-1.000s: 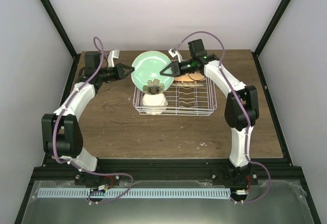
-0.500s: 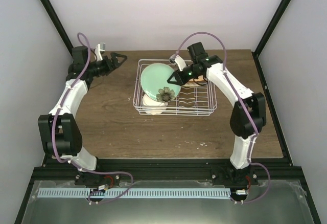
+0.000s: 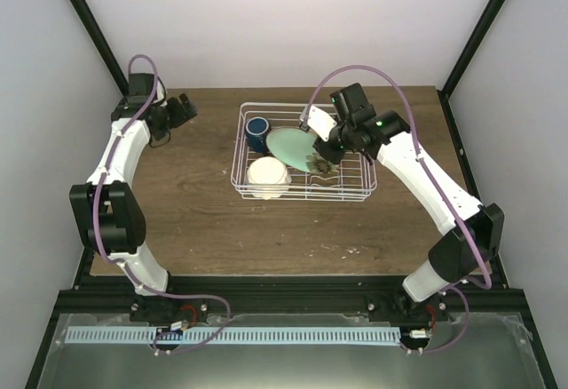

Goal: Load the mixed dishes into the dish rack

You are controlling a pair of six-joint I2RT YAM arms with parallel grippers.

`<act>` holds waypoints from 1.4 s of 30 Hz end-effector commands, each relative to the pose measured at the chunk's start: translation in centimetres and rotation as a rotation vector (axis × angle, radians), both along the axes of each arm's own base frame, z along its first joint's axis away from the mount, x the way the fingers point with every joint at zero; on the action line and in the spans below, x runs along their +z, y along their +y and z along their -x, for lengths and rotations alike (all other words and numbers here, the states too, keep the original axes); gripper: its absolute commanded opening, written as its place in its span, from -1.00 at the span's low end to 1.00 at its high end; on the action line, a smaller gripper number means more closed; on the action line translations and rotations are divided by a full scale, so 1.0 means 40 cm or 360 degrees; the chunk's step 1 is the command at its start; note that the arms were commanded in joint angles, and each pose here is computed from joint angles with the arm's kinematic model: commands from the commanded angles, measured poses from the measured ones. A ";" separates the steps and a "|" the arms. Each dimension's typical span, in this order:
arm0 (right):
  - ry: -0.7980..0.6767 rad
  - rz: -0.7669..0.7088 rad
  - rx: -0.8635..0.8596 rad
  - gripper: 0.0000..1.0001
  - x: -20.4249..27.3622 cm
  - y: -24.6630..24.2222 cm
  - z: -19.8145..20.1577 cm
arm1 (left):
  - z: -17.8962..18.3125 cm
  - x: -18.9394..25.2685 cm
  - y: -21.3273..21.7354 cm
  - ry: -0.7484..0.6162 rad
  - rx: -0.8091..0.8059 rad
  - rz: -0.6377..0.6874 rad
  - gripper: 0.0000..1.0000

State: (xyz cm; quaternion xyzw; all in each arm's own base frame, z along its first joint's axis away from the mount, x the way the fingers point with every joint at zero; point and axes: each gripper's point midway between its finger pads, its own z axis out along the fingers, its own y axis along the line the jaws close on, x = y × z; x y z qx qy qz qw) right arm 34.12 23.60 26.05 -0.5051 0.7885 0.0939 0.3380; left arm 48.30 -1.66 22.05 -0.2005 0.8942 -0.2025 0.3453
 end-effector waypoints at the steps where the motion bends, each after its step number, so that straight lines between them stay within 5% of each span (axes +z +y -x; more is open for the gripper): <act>1: -0.0264 0.0364 -0.0187 -0.99 -0.012 -0.112 -0.061 | 0.059 -0.065 0.082 0.0243 0.0161 -0.0291 1.00; 13: -0.0574 0.0613 -0.0156 -0.99 0.019 -0.127 -0.117 | 0.075 -0.095 0.086 0.0277 0.0182 -0.0294 1.00; 32: -0.0824 0.0538 -0.0091 -0.99 0.179 -0.137 -0.075 | 0.058 -0.121 0.071 0.0295 0.0139 -0.0254 1.00; 42: -0.0816 0.0634 -0.0069 -0.99 0.088 -0.145 -0.091 | 0.062 -0.120 0.069 0.0290 0.0129 -0.0252 1.00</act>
